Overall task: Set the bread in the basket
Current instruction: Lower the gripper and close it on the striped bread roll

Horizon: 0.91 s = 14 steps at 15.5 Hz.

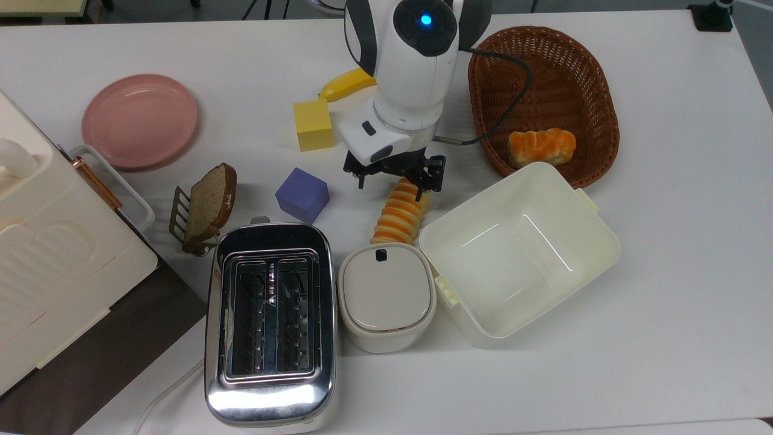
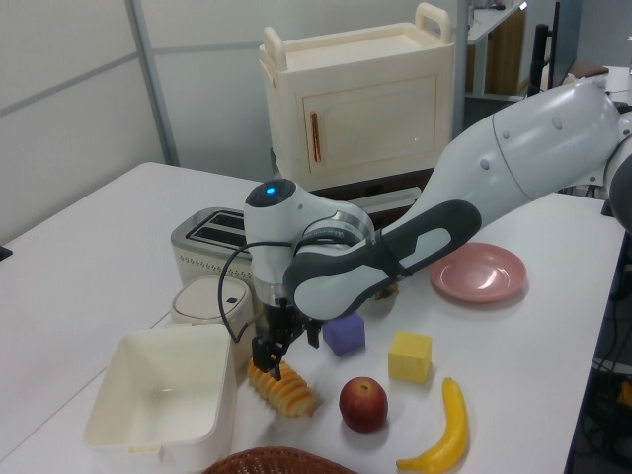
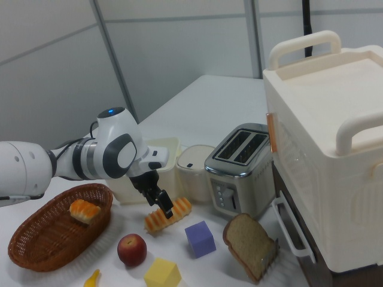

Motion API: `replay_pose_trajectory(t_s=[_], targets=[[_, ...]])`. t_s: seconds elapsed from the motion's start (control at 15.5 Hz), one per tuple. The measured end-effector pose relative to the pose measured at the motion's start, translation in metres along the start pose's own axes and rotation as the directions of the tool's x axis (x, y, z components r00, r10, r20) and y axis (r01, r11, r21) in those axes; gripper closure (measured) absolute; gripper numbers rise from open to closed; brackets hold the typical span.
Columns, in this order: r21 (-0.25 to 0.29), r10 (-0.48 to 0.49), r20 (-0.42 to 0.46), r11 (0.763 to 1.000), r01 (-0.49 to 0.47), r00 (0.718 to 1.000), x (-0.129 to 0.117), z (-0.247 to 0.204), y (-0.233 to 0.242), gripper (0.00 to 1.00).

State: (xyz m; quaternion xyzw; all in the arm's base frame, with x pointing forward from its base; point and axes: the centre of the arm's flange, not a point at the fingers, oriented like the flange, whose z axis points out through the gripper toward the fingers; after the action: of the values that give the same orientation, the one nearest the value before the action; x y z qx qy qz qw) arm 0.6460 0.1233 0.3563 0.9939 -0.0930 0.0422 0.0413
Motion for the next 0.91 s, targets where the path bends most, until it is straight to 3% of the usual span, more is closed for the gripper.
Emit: replay_pose_trajectory(t_s=[0.52,0.91], targets=[[0.025,-0.019,-0.004,0.999,0.02,1.0,-0.011,0.015,-0.035,0.0],[0.004,-0.036,-0.009,0.999,0.036,0.999,-0.01,0.023,-0.034,0.0]])
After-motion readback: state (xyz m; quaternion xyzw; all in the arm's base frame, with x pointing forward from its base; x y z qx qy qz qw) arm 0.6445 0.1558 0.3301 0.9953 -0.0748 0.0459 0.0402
